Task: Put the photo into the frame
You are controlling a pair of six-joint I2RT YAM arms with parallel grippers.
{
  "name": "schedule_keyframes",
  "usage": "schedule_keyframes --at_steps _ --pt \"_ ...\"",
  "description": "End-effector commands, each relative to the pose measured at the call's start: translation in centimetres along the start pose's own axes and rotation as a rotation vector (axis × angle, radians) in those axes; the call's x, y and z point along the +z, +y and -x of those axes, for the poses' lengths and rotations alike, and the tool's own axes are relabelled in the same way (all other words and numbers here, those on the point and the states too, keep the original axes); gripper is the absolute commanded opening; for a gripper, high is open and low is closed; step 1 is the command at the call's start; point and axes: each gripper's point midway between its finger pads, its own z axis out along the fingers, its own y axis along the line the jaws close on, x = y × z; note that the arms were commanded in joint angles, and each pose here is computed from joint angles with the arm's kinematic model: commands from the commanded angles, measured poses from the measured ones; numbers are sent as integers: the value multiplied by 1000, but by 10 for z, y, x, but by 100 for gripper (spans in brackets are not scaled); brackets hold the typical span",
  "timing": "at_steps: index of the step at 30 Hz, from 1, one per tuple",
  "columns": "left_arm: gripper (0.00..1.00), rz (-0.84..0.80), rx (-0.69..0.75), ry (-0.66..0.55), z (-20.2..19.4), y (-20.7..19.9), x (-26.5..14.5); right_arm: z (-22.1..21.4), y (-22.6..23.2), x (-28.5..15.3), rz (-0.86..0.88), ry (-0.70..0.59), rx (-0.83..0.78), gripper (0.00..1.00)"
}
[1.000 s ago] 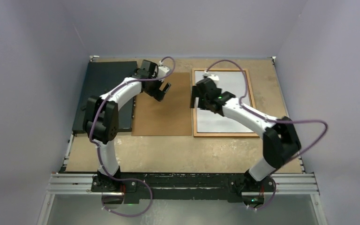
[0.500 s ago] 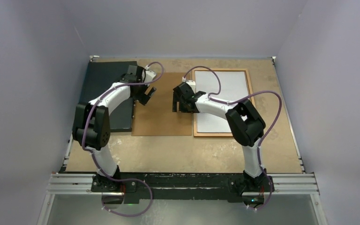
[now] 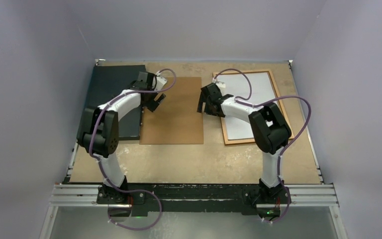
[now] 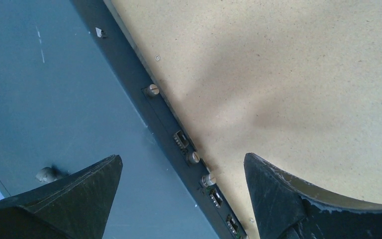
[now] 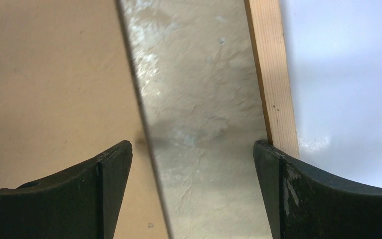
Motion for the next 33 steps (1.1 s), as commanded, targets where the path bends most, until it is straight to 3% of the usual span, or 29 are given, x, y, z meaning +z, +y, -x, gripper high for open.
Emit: schedule_keyframes --at_steps 1,9,20,33 --pt "91 54 44 6 2 1 14 13 -4 -2 -12 -35 27 94" --pt "87 205 92 52 -10 20 23 12 44 9 199 18 72 94" --pt "85 211 115 88 -23 18 27 5 78 22 361 89 139 91" --pt "74 88 106 143 -46 -12 45 22 117 -32 756 130 253 83"
